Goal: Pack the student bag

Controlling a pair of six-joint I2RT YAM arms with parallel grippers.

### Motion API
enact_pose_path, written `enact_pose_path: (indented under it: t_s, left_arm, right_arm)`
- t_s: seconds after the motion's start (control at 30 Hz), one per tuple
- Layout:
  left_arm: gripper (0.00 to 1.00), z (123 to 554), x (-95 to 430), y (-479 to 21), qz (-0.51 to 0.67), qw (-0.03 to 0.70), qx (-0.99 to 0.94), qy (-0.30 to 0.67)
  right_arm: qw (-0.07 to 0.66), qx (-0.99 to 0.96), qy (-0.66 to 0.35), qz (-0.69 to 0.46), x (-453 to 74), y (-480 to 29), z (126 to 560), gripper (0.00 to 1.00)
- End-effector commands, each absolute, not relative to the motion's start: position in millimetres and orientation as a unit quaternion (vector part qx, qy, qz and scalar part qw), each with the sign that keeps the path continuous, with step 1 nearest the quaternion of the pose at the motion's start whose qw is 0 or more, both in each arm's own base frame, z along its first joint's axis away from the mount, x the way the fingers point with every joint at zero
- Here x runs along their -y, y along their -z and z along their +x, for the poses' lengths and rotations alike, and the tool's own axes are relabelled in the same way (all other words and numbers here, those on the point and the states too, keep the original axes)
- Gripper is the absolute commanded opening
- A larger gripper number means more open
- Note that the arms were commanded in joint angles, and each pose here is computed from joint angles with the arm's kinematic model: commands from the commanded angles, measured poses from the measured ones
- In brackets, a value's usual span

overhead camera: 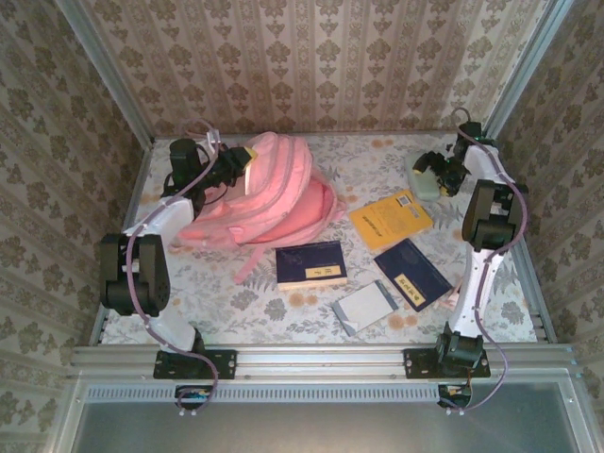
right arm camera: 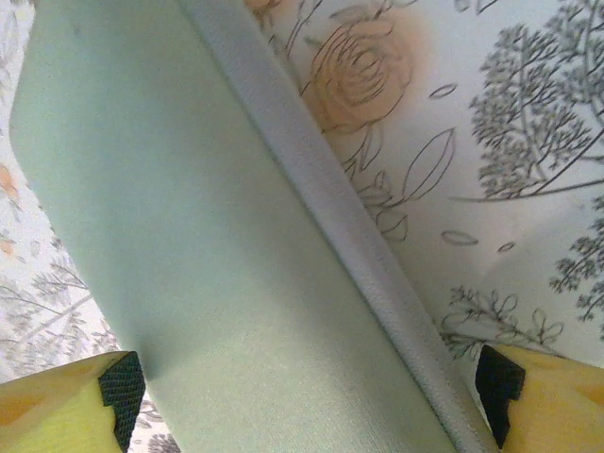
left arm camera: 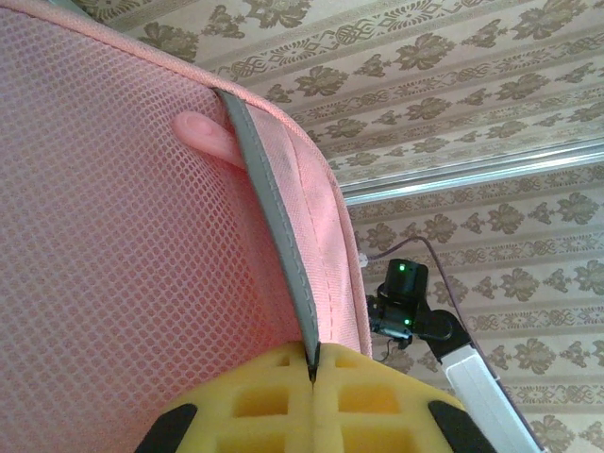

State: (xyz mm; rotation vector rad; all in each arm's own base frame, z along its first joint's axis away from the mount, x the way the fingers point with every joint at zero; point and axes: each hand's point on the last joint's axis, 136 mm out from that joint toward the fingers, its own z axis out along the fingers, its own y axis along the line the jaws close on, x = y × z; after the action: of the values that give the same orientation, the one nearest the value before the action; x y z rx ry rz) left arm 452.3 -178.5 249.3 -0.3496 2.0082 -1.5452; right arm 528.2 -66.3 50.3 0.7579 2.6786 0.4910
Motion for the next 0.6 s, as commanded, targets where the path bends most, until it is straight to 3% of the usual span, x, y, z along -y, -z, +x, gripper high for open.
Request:
enact_pose_path:
  t_s: [0.0, 0.17, 0.57]
  left_arm:
    - [0.0, 442, 183, -294, -0.08, 0.335, -0.723, 0.598]
    - [0.0, 441, 184, -296, -0.077, 0.335, -0.723, 0.599]
    - [0.0, 442, 184, -297, -0.076, 0.333, -0.723, 0.6]
  right_arm:
    - [0.181, -0.955, -0.096, 0.214, 63, -70, 524, 0.94]
    - [0.181, -0.971, -0.044, 0.151, 51, -74, 522, 0.99]
    - [0.15, -0.983, -0.033, 0.103, 32, -56, 511, 1.0]
